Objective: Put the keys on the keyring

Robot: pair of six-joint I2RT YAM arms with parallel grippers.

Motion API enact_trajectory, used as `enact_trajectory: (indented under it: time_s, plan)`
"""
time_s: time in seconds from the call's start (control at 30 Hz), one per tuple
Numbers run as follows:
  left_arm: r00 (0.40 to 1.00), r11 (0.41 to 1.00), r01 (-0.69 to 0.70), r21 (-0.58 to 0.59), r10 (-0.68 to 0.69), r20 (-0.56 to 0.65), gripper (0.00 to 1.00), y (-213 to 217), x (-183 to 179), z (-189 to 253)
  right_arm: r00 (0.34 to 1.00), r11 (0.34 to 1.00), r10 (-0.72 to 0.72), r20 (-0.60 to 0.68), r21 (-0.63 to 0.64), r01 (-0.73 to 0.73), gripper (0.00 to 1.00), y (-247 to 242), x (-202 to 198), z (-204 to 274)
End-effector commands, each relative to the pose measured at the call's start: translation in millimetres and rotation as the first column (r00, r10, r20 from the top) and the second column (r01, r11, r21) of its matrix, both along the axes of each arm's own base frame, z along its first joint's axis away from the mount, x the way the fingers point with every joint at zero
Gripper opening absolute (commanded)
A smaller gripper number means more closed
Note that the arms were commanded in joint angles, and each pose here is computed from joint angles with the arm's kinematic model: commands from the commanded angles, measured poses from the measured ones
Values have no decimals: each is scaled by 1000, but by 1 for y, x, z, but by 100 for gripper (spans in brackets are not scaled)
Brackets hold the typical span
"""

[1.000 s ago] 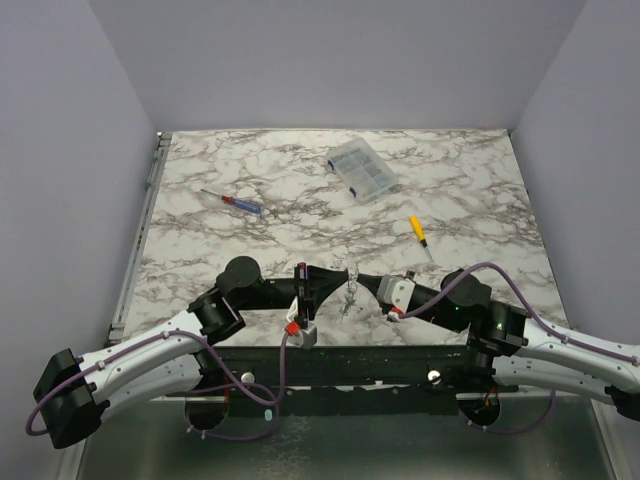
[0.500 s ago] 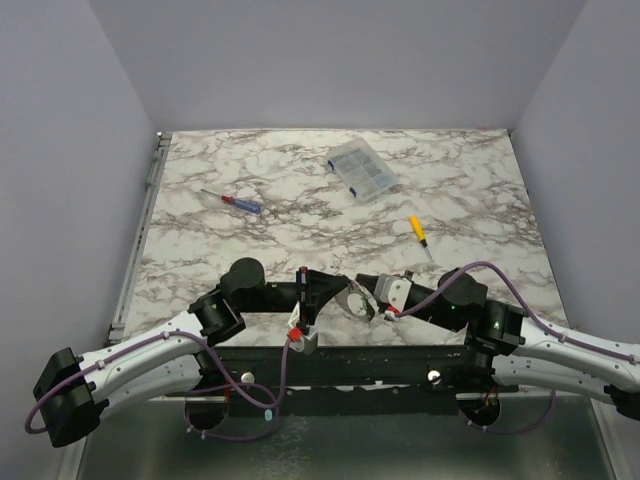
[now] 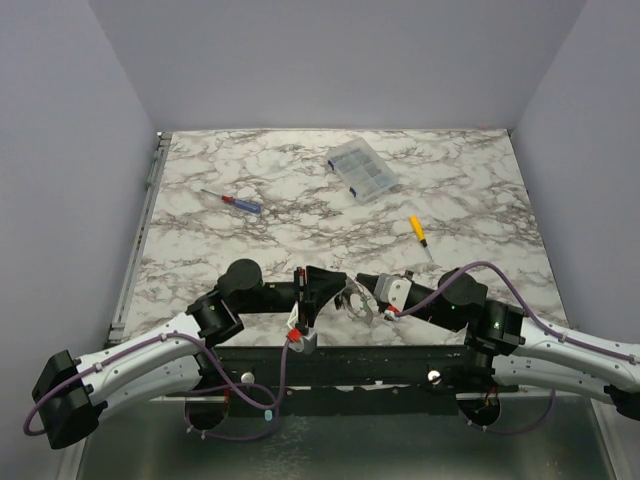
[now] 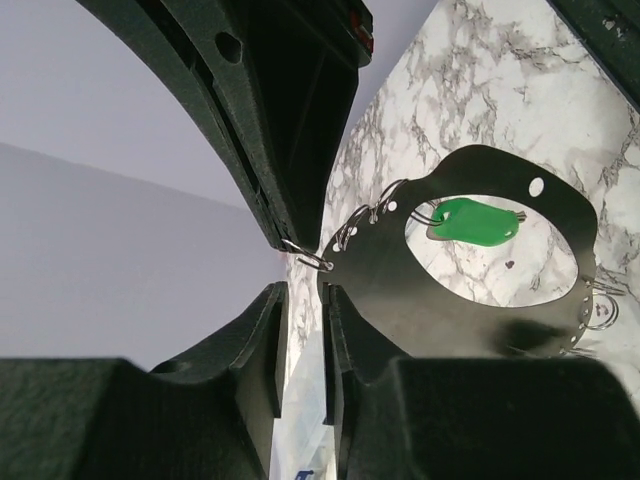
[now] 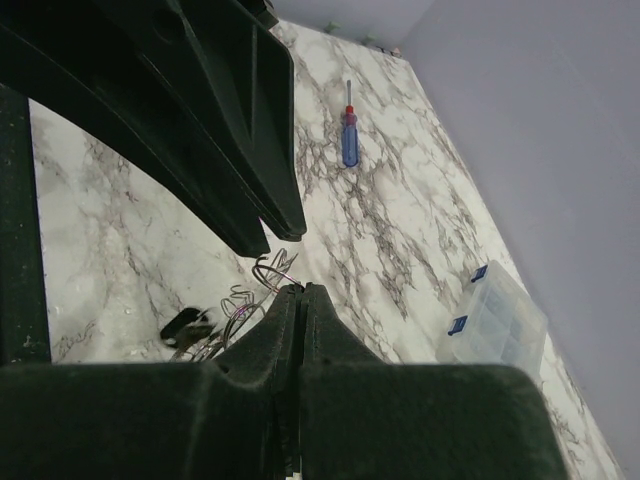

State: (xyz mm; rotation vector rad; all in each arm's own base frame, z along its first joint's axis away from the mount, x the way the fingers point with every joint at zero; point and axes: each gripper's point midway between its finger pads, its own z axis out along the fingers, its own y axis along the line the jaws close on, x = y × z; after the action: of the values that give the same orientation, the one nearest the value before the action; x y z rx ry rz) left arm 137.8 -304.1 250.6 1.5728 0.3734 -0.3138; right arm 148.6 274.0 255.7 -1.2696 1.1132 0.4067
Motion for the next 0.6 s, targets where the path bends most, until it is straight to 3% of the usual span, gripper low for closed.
enact_trajectory:
  time_s: [0.0,0.27,0.43,0.57]
  plan:
    - [1000,1000,-5,10,5,2,28,3,-2,-5,1000,998,3,8,55,-4,1,2,-1,14]
    - [997,998,-62,-6,62,-36,33,7,6,-5,999,997,-32,14,65,31,1,-2,4,17]
    - [962,972,-223,-70,208,-180,35,16,29,2,993,991,-113,33,74,110,1,-8,17,21]
    - [861,911,-387,-146,299,-412,36,30,46,21,982,979,-184,41,97,179,1,-17,26,29]
